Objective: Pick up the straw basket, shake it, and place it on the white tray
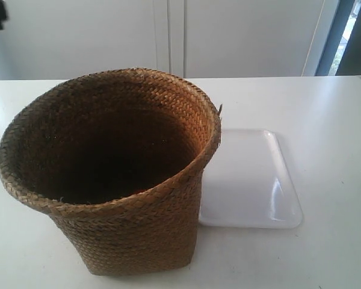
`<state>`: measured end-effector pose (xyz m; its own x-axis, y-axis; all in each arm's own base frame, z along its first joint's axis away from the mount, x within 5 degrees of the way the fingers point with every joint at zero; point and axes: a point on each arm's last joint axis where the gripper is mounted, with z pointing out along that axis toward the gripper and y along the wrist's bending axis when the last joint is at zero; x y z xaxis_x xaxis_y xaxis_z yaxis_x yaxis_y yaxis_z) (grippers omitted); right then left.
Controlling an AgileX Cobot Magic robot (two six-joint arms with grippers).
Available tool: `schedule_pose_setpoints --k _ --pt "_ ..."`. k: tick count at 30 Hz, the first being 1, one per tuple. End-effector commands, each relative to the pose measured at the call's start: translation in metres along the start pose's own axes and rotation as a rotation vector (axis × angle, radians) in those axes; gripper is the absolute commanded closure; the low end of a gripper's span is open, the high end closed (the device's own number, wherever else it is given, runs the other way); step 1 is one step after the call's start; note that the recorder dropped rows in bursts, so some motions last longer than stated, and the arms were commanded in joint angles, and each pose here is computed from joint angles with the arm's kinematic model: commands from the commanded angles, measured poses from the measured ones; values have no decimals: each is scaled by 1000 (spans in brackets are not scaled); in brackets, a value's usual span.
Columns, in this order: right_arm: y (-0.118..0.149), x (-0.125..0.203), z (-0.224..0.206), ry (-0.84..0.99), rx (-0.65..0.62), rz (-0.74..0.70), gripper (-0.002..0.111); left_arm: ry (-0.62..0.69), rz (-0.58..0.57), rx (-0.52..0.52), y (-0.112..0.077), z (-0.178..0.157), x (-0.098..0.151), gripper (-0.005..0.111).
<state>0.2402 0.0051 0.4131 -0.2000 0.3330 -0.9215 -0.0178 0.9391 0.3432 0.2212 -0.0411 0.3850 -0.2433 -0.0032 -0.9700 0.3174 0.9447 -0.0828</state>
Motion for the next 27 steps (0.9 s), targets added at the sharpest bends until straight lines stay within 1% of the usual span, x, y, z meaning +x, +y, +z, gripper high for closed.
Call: schedule_pose_setpoints --k 1,2,3,5,6,8,9,11,13,15,18,21,24,26,27 --pt "14 -11 28 416 -63 -191 108 315 16 151 -4 34 -15 107" --pt "17 -14 29 454 -74 -200 108 360 13 120 -1 36 -19 107" --pt "20 -20 27 483 -85 -208 108 421 42 56 6 37 -24 107" --pt "26 -30 21 493 -102 -219 108 494 90 -51 16 33 -34 107" --pt "29 -36 16 491 -114 -221 108 528 91 -135 22 28 -39 107" --pt "35 -44 8 509 -133 -231 108 578 39 -216 25 15 -51 107" --pt "38 -45 3 536 -148 -233 108 610 11 -225 23 7 -56 107" --pt "46 -46 -3 576 -188 -239 108 670 5 -197 18 -6 -65 107" --pt "52 -43 -5 603 -213 -253 108 720 5 -128 10 -15 -70 107" --pt "58 -36 -1 634 -239 -263 108 706 35 -54 4 -16 -76 107" --pt "72 -22 12 697 -292 -284 108 721 38 -30 4 -8 -74 107" --pt "85 -7 25 756 -344 -287 108 755 -12 -27 7 6 -68 107" --pt "97 8 38 806 -418 -296 105 770 -53 50 2 18 -64 106" --pt "102 16 46 836 -440 -304 98 775 -57 101 0 24 -62 99" --pt "103 20 49 849 -443 -305 94 779 -66 116 -1 27 -61 93"
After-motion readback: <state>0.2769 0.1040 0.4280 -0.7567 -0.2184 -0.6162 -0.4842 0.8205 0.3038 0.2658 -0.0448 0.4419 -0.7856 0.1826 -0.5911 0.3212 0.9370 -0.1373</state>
